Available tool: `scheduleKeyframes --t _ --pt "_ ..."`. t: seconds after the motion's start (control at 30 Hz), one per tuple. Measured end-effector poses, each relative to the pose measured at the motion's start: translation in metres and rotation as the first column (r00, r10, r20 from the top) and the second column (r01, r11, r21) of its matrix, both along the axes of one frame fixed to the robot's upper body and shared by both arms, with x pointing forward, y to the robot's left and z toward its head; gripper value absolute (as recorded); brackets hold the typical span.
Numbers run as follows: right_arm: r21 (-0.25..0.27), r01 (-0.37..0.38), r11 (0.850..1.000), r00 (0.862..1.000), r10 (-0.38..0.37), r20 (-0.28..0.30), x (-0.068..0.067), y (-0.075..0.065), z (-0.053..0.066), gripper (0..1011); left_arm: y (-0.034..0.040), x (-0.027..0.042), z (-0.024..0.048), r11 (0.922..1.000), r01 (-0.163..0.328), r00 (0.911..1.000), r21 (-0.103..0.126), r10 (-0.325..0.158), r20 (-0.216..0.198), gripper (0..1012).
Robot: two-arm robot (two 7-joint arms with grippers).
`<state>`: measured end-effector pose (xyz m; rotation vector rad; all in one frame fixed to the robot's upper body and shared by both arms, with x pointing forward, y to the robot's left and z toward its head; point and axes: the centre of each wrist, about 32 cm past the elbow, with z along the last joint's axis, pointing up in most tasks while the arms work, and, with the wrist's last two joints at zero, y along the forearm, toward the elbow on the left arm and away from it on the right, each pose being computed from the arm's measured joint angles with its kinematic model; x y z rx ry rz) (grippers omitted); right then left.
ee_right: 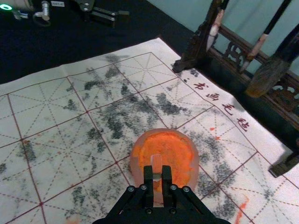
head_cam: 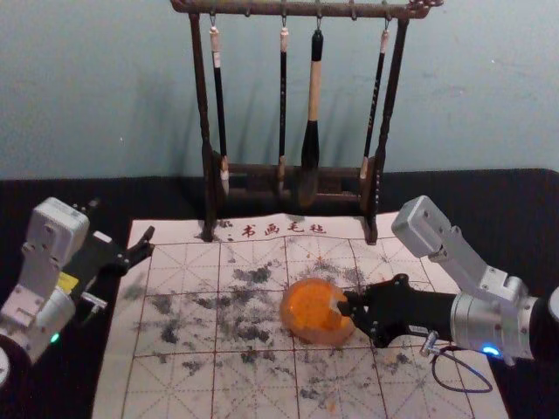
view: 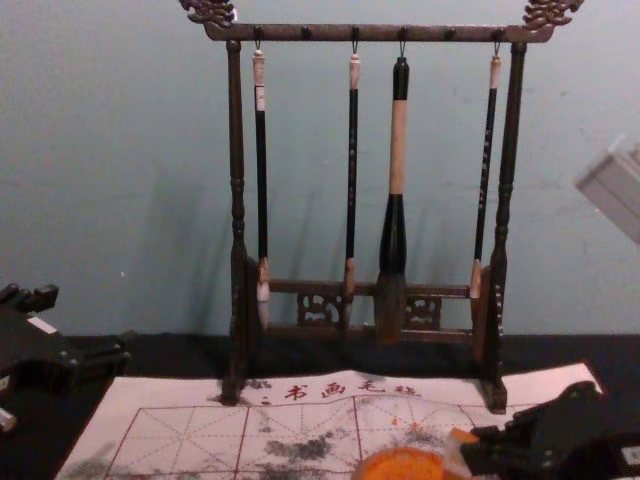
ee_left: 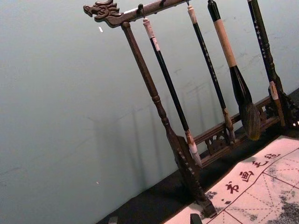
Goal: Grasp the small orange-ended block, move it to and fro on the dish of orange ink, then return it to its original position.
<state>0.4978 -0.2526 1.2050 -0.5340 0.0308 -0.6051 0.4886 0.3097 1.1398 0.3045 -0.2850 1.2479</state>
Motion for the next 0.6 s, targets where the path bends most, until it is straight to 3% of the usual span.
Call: scheduleKeyframes --t 0.6 --pt "0.008 -0.049 0.999 0.999 0.049 -0.007 -0.001 0.012 0.0 57 0.0 0.0 0.0 1.0 0.0 1.0 0.0 0.0 0.0 1001"
